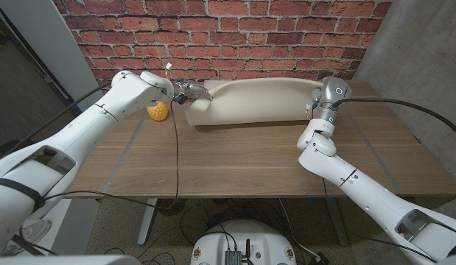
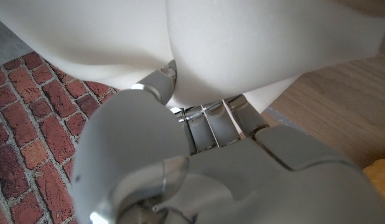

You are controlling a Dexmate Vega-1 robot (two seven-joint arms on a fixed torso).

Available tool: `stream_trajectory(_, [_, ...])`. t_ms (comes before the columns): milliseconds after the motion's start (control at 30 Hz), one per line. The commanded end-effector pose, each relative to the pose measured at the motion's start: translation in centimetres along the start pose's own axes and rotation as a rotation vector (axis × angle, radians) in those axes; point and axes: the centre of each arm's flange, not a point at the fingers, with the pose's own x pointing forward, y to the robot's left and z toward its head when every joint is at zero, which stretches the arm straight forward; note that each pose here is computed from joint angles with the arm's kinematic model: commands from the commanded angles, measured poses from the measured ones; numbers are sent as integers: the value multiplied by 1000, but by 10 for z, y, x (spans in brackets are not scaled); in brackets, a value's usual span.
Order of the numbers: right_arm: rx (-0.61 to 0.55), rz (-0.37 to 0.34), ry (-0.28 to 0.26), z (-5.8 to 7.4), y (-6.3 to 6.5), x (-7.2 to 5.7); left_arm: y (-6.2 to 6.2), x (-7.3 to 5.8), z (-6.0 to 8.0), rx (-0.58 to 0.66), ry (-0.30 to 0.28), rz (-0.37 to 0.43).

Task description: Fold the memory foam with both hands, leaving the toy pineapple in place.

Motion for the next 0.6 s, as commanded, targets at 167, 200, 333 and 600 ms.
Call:
stream_trajectory(167, [-6,15,-18,16,12,29,10,17,12,-63,36,54])
stream_trajectory(200, [-7,16,-19,16,12,30,10,19,13,-68,40,50])
stream_trajectory(333, [-12,14,-19,18,15,38,11,24,14,-85,53,47])
stream_trajectory(600, [-27,11,-18,20,21,52,14,31,21,-119,65,56])
